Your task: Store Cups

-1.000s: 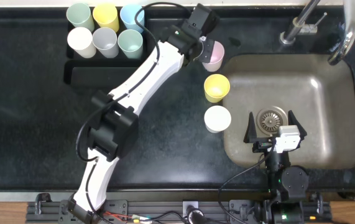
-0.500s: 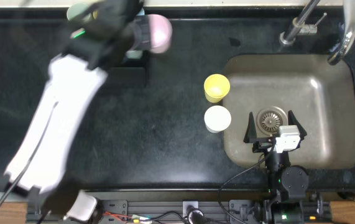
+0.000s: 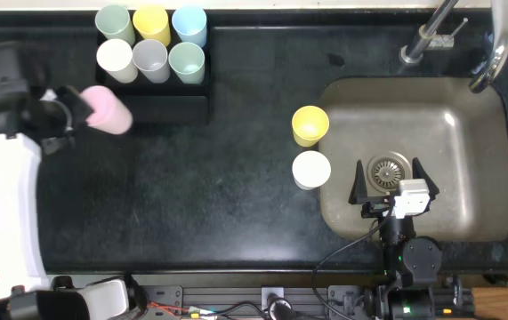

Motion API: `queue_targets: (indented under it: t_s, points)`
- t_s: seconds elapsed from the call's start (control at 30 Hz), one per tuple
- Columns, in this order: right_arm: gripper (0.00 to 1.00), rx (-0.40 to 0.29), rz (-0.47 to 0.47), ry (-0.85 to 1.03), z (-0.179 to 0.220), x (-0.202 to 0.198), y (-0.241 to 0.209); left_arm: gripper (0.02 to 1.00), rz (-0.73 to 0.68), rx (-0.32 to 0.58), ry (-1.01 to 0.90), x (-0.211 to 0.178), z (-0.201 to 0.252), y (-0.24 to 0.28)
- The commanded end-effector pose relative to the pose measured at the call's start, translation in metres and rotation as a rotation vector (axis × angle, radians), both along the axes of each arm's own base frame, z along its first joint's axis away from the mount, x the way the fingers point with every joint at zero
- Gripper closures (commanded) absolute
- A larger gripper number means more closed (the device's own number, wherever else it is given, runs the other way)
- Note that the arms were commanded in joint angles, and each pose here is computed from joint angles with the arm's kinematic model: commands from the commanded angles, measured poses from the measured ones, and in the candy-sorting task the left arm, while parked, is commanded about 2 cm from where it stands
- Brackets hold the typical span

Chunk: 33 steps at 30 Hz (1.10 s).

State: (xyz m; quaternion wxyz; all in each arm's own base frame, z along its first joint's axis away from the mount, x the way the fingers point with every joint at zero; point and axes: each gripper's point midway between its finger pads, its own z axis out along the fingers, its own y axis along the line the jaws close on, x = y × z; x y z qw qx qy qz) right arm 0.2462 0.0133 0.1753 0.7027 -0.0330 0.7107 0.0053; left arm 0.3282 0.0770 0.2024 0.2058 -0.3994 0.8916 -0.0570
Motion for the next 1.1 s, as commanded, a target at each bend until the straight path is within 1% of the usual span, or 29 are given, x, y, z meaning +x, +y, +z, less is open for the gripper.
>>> queue_targets:
  t_s: [0.03,0.17,0.4,0.67,0.8,1.1]
  points:
    - [0.003,-0.003,0.010,0.001,-0.004,0.000,0.002,0.982,-0.006,-0.009,-0.023,-0.002,0.006,0.013]
    - [0.003,-0.003,0.010,0.001,-0.004,0.000,0.002,0.982,0.011,0.035,0.025,0.006,-0.010,0.024]
    - [0.003,-0.003,0.010,0.001,-0.004,0.000,0.002,0.982,-0.020,0.065,-0.024,0.043,-0.024,0.022]
    - [0.003,-0.003,0.010,0.001,-0.004,0.000,0.002,0.982,0.006,0.130,0.043,0.051,-0.044,0.035]
    - [0.003,-0.003,0.010,0.001,-0.004,0.000,0.002,0.982,0.000,0.178,0.051,0.063,-0.046,0.036]
    - [0.005,-0.003,0.010,0.001,-0.004,0.000,0.002,0.980,-0.003,0.193,0.003,0.078,-0.041,0.035]
